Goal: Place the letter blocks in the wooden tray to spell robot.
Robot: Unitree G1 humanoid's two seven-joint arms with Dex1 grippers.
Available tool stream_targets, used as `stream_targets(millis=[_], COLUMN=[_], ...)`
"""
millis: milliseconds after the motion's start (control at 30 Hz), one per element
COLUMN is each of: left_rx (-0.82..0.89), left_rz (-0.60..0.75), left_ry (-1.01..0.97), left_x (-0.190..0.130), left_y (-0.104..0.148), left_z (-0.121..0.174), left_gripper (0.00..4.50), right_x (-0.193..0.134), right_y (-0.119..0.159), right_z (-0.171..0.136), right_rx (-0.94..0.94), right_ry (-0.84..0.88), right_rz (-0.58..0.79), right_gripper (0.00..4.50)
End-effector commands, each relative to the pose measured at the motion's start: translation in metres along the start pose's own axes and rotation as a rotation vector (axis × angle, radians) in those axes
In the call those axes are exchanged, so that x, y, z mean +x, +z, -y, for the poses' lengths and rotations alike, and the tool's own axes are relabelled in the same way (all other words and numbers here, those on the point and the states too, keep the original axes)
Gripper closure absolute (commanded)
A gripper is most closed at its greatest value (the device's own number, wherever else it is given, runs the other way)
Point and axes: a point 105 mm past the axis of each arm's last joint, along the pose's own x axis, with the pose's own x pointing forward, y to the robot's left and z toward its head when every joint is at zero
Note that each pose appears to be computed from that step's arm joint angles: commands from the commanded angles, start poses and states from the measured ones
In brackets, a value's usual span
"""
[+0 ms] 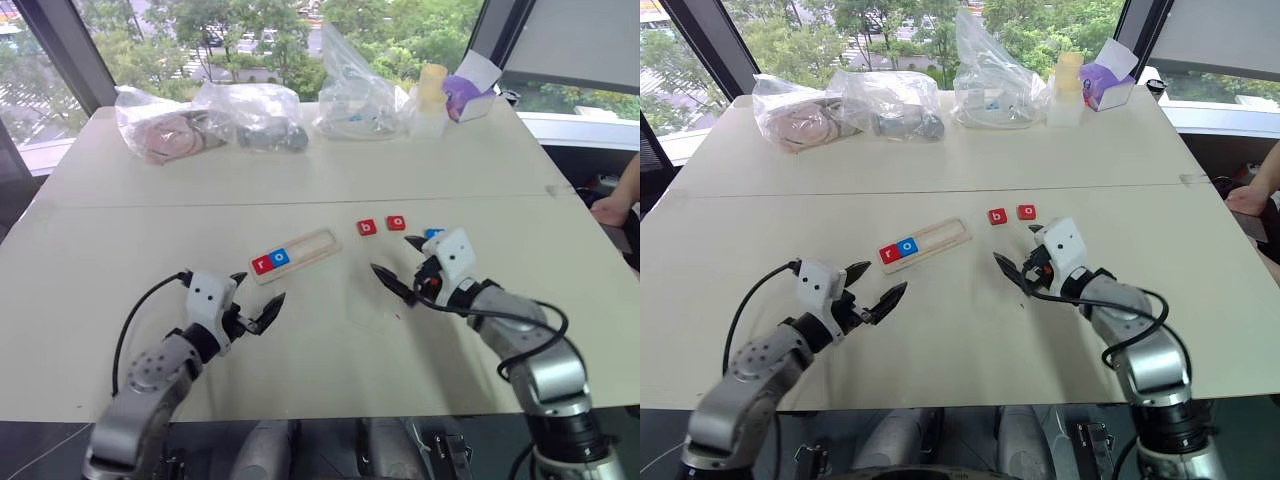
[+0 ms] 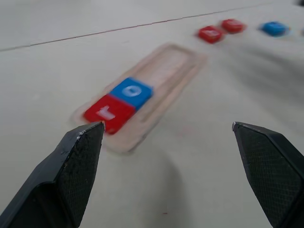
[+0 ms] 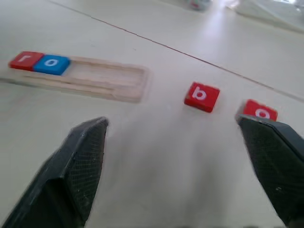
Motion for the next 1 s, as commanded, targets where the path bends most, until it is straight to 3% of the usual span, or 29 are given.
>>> stream_targets(millis=[33, 200, 367, 533, 1000], left_rx=[0.081, 0.155, 0.213, 0.245, 0.261], left_rz=[-0.017, -0.094, -0.168, -0.200, -0.235], left_ry=[-0.177, -0.290, -0.341, -0.469, -0.537], left_x=[-0.005, 0.000, 0.015, 0.031, 0.053], left_y=[0.027, 0.037, 0.029, 0.025, -0.002], left_z=[-0.016, -0.061, -0.090, -0.092, -0.087], left_gripper=[0.00, 0.00, 0.00, 0.00, 0.00], right_x=[-0.005, -0.008, -0.004, -0.004, -0.014], right_y=[0.023, 0.032, 0.034, 0.037, 0.035], right_z=[0.000, -0.006, -0.013, -0.024, -0.025], right_rx=[-0.096, -0.197, -0.225, -0.212, -0.205], right_ry=[0.183, 0.337, 0.360, 0.361, 0.292], right_rz=[-0.003, -0.051, -0.047, -0.025, -0.051], right_gripper=[0.05, 0.05, 0.05, 0.05, 0.05])
